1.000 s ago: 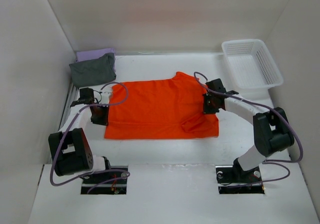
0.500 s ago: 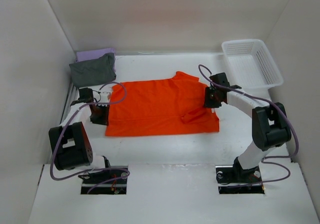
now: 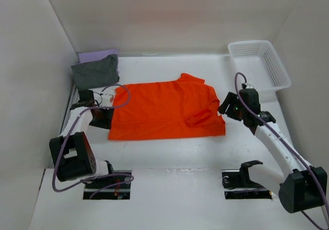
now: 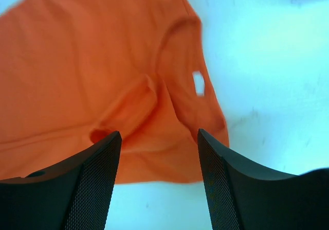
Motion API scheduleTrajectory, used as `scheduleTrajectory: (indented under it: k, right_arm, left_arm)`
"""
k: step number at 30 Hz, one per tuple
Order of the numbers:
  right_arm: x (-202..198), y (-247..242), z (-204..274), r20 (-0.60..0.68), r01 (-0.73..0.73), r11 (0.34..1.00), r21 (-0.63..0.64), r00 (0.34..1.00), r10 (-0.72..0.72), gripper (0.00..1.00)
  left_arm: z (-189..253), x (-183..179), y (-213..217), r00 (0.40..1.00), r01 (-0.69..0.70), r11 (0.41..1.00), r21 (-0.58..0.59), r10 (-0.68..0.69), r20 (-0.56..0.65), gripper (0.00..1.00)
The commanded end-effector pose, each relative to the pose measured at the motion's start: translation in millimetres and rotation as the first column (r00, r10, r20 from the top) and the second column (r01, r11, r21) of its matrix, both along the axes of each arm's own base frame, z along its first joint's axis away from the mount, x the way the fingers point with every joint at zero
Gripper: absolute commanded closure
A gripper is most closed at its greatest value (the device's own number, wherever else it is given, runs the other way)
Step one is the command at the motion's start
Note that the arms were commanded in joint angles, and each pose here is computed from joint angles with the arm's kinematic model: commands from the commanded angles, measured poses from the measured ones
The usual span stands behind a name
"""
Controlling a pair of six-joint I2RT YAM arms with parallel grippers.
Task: Fold and stack the t-shirts
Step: Fold the flattened tshirt in 1/3 of the way
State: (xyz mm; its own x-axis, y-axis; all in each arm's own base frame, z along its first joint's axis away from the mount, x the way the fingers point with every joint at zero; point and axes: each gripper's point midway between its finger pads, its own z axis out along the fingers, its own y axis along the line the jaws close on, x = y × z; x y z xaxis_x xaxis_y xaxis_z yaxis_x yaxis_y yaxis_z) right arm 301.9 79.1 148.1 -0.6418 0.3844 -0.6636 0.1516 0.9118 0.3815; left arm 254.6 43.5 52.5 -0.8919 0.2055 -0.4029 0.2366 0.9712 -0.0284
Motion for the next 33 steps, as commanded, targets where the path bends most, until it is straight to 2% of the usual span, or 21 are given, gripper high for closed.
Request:
scheduleTrajectory:
  k: [1, 6, 11, 12, 13, 15, 16, 18, 21, 26, 27, 28, 29, 30, 32, 33]
  right_arm:
    - [-41, -2, -61, -0.2, 0.12, 0.992, 0.049, 0.974, -0.108, 0.34]
    - [-56, 5, -89, -0.222, 0.221, 0.963, 0.155, 0.957, -0.184, 0.35]
    - [-54, 13, -104, -0.257, 0.232, 0.953, 0.192, 0.95, -0.18, 0.37]
    - [-53, 13, -108, -0.264, 0.235, 0.954, 0.187, 0.947, -0.182, 0.4]
    - [-53, 13, -111, -0.271, 0.236, 0.954, 0.185, 0.945, -0.181, 0.49]
    - [-54, 15, -114, -0.278, 0.238, 0.951, 0.195, 0.944, -0.179, 0.71]
    - [-56, 15, -113, -0.278, 0.247, 0.947, 0.205, 0.943, -0.185, 0.81]
    - [-64, 14, -110, -0.269, 0.266, 0.937, 0.228, 0.942, -0.202, 0.94]
    - [-84, 6, -110, -0.286, 0.325, 0.915, 0.241, 0.924, -0.253, 0.99]
    - [-105, -1, -109, -0.297, 0.401, 0.882, 0.249, 0.898, -0.325, 1.0]
    - [-109, -2, -110, -0.314, 0.418, 0.875, 0.243, 0.888, -0.337, 0.99]
    - [-110, -3, -110, -0.321, 0.424, 0.875, 0.231, 0.883, -0.343, 0.93]
    - [-111, -3, -110, -0.326, 0.418, 0.882, 0.22, 0.883, -0.337, 0.81]
    - [-113, -2, -111, -0.332, 0.412, 0.887, 0.207, 0.883, -0.333, 0.73]
    - [-117, -1, -108, -0.334, 0.405, 0.894, 0.192, 0.883, -0.329, 0.63]
    - [-117, -3, -103, -0.319, 0.409, 0.893, 0.189, 0.885, -0.339, 0.62]
  left_arm:
    - [-23, -17, -11, 0.995, 0.04, 0.999, -0.026, -0.042, -0.089, 0.5]
    - [-38, -7, -22, 0.991, 0.04, 0.998, -0.052, -0.047, -0.128, 0.5]
    - [-49, 3, -34, 0.986, 0.068, 0.996, -0.066, -0.077, -0.147, 0.52]
    - [-53, 2, -36, 0.984, 0.07, 0.995, -0.069, -0.08, -0.159, 0.58]
    - [-56, 2, -36, 0.982, 0.071, 0.995, -0.071, -0.082, -0.168, 0.66]
    - [-60, -1, -37, 0.98, 0.07, 0.994, -0.08, -0.083, -0.179, 0.87]
    - [-60, -1, -36, 0.981, 0.064, 0.995, -0.08, -0.077, -0.177, 0.93]
    - [-53, -2, -28, 0.986, 0.051, 0.996, -0.069, -0.061, -0.153, 1.0]
    - [-35, -5, -12, 0.995, 0.031, 0.999, -0.03, -0.034, -0.092, 1.0]
    - [-20, -22, 1, 0.995, 0.051, 0.997, 0.054, -0.046, -0.088, 1.0]
    - [-20, -25, -1, 0.994, 0.066, 0.996, 0.061, -0.06, -0.096, 0.97]
    - [-21, -26, -2, 0.993, 0.071, 0.995, 0.064, -0.064, -0.103, 0.93]
    - [-24, -28, -3, 0.991, 0.075, 0.995, 0.065, -0.068, -0.114, 0.85]
    - [-26, -28, -2, 0.99, 0.077, 0.995, 0.07, -0.068, -0.126, 0.74]
    - [-26, -25, 5, 0.99, 0.063, 0.994, 0.086, -0.051, -0.134, 0.64]
    - [-22, -20, 11, 0.992, 0.045, 0.994, 0.1, -0.033, -0.125, 0.61]
